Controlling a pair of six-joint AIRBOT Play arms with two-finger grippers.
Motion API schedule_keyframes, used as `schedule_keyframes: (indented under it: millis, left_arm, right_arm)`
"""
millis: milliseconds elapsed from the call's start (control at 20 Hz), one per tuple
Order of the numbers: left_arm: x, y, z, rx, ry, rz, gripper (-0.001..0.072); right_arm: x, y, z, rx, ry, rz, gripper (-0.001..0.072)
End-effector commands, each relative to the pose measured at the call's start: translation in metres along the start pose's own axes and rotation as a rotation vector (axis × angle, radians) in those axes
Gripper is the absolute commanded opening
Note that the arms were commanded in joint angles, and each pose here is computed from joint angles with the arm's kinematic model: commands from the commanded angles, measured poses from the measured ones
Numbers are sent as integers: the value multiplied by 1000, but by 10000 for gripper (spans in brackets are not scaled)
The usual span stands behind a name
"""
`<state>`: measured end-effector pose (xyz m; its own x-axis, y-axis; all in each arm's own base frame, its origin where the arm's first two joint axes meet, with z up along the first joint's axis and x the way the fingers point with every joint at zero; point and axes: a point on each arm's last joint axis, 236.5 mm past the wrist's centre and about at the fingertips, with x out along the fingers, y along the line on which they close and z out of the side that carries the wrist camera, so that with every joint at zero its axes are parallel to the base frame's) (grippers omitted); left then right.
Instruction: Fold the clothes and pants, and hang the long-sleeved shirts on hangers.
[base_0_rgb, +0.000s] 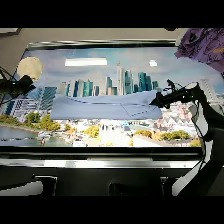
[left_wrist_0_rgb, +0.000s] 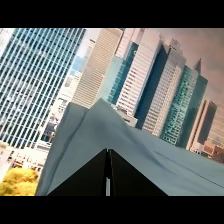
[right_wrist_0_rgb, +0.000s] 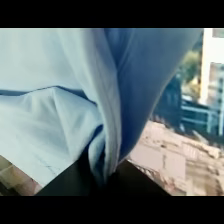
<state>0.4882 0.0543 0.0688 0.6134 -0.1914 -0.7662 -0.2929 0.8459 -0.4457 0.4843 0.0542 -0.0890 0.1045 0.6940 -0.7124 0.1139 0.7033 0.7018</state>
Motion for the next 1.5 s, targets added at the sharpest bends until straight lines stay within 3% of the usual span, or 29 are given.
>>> schedule_keyframes:
  millis: [0, 150, 400, 600, 800, 1050, 1250, 1450]
  left_arm:
    - [13, -40, -9, 10, 7, -78, 17]
    - [58, -118, -69, 31, 140, -189, 17]
    - [129, -252, -243, 110, 431, -334, 16]
    - [140, -354, -336, 137, 570, -474, 16]
    - [143, -427, -411, 51, 695, -576, 16]
    - [162, -462, -439, -200, 713, -619, 16]
    - [166, -458, -430, -207, 709, -618, 16]
    - [150, -433, -366, -73, 666, -590, 15]
  right_arm:
    - [-46, 47, 12, 76, -69, -10, 32]
    - [-104, 79, 8, 140, -127, -105, 32]
    - [-179, 107, -14, 196, -221, -268, 32]
    - [-206, 125, -28, 189, -283, -290, 32]
    - [-218, 136, -33, 172, -317, -294, 32]
    - [-223, 140, -36, 162, -330, -292, 32]
    - [-223, 141, -35, 162, -334, -291, 32]
    - [-223, 143, -33, 173, -347, -280, 32]
